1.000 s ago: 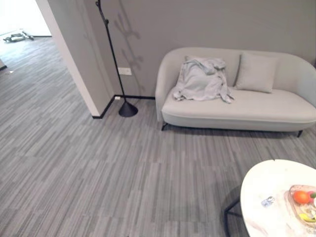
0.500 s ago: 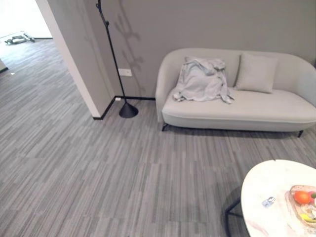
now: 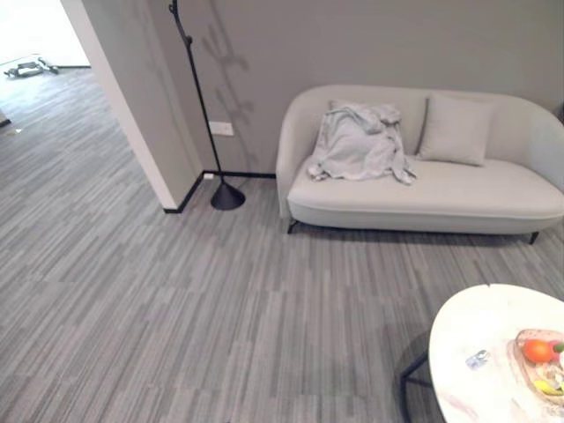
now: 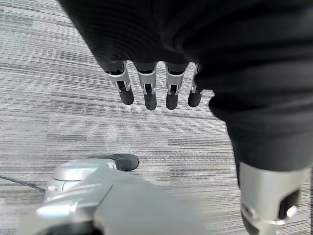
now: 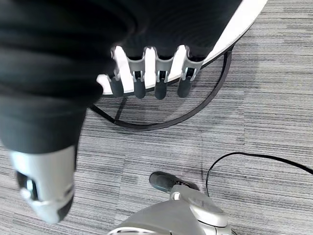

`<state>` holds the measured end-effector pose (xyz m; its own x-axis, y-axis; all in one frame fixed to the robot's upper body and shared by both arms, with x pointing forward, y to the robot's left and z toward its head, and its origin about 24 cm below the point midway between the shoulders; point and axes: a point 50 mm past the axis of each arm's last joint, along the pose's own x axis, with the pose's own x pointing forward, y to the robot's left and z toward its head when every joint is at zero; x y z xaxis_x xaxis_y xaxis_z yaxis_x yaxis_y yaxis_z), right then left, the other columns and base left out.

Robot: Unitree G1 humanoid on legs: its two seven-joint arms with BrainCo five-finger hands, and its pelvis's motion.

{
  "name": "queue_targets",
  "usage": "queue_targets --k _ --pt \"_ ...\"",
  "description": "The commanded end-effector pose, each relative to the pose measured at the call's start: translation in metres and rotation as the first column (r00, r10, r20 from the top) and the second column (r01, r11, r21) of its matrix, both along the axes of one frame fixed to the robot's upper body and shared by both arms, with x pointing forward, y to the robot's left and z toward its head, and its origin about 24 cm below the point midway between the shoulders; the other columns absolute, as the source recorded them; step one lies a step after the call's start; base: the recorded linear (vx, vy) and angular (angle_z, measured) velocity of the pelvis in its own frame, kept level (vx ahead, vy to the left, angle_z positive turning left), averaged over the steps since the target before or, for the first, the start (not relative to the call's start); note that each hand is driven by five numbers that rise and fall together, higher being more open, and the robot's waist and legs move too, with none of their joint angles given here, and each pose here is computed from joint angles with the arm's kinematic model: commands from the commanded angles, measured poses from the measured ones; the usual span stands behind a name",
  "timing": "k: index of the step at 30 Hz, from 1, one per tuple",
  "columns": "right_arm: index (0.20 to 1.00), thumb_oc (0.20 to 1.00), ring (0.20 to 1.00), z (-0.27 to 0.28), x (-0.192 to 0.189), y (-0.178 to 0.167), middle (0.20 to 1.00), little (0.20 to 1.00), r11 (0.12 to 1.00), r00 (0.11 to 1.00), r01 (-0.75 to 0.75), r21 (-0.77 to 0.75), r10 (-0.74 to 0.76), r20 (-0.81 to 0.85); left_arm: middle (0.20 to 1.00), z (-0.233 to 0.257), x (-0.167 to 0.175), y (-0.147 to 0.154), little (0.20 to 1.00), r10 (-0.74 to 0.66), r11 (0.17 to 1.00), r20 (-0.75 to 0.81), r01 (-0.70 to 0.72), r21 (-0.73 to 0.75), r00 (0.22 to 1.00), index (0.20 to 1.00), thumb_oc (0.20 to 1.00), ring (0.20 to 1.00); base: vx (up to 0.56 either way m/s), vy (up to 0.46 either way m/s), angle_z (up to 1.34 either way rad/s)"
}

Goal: Hang the clothes on the sofa on the clothes rack.

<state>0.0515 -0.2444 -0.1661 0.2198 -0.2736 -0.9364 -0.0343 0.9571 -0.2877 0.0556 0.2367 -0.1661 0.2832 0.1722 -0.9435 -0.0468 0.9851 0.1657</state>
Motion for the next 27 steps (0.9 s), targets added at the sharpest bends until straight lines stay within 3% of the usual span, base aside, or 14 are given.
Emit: queue_targets --k 1,13,27 --pt "1.000 1.000 1.000 0.011 0.038 -0.018 1.000 1.000 0.999 0.996 0.003 -0.052 0.001 0.087 1.000 0.003 0.029 -0.003 1.000 -0.048 0.999 0.036 0.047 0.021 0.998 1.000 1.000 1.000 0.01 0.114 -0.10" --pt "1.000 1.000 1.000 0.016 0.055 -0.017 1.000 1.000 0.999 0.989 0.011 -0.038 -0.006 0.146 1.000 0.010 0.049 0.006 1.000 -0.033 0.999 0.096 0.029 0.036 0.995 1.000 1.000 1.000 0.11 0.137 -0.08" --pt "1.000 1.000 1.000 0.014 0.040 -0.024 1.000 1.000 0.998 0.993 0.030 -0.054 -0.023 0.120 1.000 0.008 0.042 0.005 1.000 -0.043 0.998 0.082 0.040 0.041 0.996 1.000 1.000 1.000 0.52 -0.181 0.35"
